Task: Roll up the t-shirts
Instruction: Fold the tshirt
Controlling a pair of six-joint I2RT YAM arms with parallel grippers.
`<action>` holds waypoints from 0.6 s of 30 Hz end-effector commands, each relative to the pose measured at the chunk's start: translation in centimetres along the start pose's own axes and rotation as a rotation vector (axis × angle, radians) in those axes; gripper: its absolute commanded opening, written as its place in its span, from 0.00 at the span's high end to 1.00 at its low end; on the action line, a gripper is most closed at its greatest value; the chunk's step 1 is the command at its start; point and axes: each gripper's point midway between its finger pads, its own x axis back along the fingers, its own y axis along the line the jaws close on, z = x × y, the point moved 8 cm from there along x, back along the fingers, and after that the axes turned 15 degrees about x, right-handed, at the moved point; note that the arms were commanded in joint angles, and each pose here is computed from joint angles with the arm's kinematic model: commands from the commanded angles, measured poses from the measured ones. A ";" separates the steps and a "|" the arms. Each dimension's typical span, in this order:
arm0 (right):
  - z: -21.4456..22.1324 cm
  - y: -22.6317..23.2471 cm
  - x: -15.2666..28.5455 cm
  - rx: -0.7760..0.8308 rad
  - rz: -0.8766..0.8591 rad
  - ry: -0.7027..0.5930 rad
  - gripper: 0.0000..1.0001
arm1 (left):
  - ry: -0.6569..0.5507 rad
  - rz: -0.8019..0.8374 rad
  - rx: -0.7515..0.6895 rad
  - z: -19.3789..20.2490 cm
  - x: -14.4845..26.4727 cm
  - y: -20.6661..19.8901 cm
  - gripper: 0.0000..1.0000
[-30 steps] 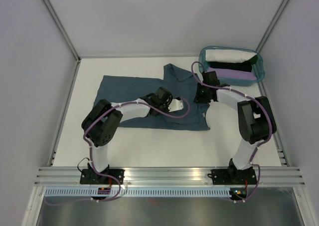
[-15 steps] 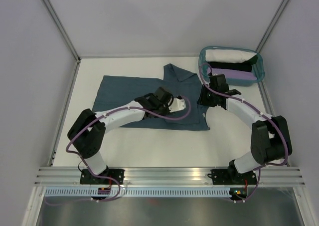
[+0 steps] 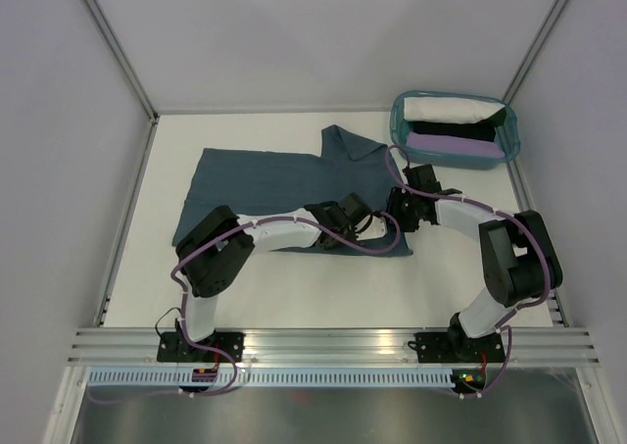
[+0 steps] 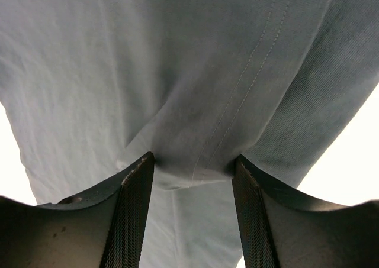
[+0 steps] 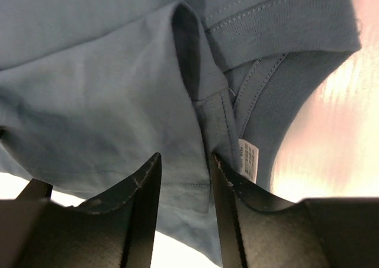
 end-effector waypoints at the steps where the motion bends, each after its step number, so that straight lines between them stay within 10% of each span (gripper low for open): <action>1: 0.0 -0.1 -0.9 -0.014 -0.015 -0.011 0.55 | 0.007 -0.012 0.042 -0.2 -1.2 -0.6 0.40; 13: 1.1 -1.1 -1.5 -0.003 0.064 0.034 0.61 | 0.020 -0.234 -0.009 0.6 1.4 2.3 0.43; 18: 0.5 -1.1 -0.6 0.018 0.080 0.014 0.61 | 0.029 -0.043 -0.023 1.9 3.0 0.7 0.44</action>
